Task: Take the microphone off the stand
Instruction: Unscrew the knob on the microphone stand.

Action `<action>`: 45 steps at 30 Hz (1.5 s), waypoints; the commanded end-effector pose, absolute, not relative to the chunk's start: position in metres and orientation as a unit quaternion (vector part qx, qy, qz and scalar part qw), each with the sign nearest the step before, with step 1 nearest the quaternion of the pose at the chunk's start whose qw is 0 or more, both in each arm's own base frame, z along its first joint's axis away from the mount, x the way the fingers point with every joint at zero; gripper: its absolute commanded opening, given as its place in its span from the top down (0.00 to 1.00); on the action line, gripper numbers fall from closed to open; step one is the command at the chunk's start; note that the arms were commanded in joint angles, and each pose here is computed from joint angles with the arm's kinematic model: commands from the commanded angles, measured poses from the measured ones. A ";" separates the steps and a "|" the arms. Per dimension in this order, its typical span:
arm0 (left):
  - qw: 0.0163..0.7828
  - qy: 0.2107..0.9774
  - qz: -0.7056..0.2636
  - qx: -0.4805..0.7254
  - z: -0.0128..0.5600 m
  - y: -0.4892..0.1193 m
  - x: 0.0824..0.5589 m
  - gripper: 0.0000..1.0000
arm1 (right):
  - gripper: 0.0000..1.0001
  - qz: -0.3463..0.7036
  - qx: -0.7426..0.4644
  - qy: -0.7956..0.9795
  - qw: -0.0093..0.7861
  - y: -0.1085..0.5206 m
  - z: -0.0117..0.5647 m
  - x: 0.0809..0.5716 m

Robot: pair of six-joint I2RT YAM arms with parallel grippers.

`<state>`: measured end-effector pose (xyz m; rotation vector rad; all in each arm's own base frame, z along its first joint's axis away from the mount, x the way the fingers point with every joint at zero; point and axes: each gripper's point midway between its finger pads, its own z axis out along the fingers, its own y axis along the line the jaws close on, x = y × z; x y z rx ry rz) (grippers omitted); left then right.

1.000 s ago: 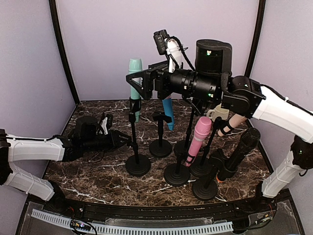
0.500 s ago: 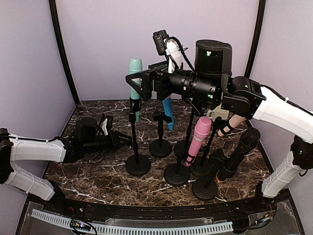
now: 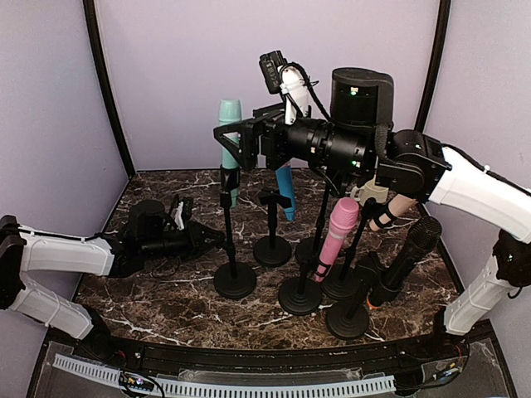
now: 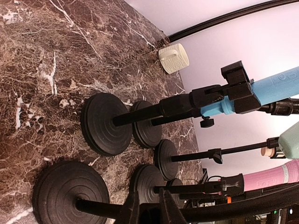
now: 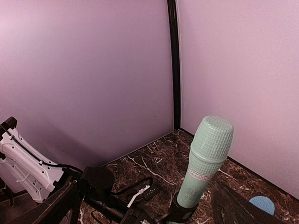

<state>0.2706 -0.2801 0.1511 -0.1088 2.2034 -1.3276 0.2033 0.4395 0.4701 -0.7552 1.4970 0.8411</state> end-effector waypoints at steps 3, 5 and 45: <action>0.255 0.833 -0.487 -0.062 0.134 -0.272 0.262 0.94 | 0.01 0.364 -0.314 0.631 0.609 0.439 0.482 0.203; 0.250 0.839 -0.480 -0.064 0.131 -0.271 0.262 0.96 | 0.01 0.362 -0.313 0.632 0.609 0.438 0.480 0.203; 0.414 0.864 -0.238 0.161 0.217 -0.205 0.269 0.33 | 0.01 0.351 -0.317 0.631 0.615 0.430 0.475 0.186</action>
